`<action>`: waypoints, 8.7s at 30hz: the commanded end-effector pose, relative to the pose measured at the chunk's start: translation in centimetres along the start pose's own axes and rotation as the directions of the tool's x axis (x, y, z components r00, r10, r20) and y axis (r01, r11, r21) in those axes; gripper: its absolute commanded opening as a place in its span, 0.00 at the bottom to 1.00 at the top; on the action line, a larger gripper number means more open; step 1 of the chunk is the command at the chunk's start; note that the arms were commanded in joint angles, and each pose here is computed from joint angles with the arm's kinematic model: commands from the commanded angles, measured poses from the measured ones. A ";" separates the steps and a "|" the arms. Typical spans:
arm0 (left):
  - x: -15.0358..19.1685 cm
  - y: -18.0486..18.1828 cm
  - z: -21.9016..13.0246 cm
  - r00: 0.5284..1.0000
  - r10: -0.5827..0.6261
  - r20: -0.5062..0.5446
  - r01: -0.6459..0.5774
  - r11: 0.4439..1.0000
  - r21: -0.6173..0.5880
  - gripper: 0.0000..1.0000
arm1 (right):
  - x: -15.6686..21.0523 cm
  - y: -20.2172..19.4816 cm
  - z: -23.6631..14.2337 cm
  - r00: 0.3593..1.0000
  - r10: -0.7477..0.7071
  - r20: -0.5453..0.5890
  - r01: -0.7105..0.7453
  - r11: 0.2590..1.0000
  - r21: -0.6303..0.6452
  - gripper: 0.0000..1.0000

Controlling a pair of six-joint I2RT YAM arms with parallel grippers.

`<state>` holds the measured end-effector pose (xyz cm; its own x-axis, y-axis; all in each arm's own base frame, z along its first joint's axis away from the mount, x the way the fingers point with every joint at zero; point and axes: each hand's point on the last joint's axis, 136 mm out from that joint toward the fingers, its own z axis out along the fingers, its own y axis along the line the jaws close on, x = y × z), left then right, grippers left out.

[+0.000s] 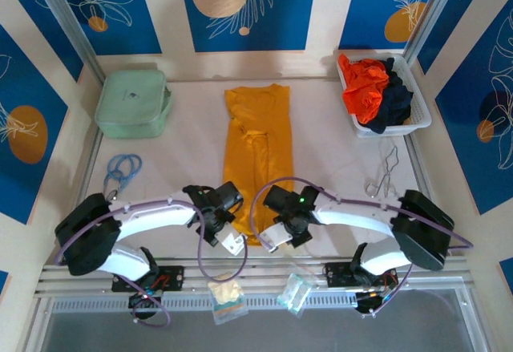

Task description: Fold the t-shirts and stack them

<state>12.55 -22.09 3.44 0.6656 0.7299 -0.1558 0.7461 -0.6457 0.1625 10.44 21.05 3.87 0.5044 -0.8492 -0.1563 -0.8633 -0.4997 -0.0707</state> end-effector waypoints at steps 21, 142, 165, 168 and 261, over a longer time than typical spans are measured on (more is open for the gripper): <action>3.3 11.0 -12.1 0.967 -0.252 0.035 0.238 0.846 -0.477 0.00 | 3.0 -11.4 -12.8 0.942 0.244 0.229 -0.315 0.877 0.363 0.00; 10.6 11.9 2.4 0.993 -0.074 -0.095 0.070 0.996 -0.046 0.50 | 10.7 -11.4 2.0 1.000 0.001 0.017 0.000 0.999 -0.045 0.45; 9.6 12.2 4.2 0.989 -0.089 -0.120 0.088 0.996 -0.016 0.00 | 10.2 -10.5 2.5 0.999 0.026 0.020 -0.024 0.996 -0.084 0.06; 9.3 12.0 2.9 0.988 -0.109 -0.106 0.105 0.993 -0.049 0.00 | 10.1 -10.6 1.3 0.998 0.050 0.034 -0.048 0.998 -0.045 0.00; 22.5 29.5 -5.7 0.869 -0.494 -0.041 0.341 0.656 -0.674 0.44 | 18.7 -26.1 -4.7 0.834 0.501 0.231 -0.550 0.783 0.289 0.36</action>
<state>46.75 -23.95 8.75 0.2783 0.9487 -0.1498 0.7639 -0.1241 0.6333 40.34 17.10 5.91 0.0220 -0.9378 -0.3464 -0.9797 0.0488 -0.1944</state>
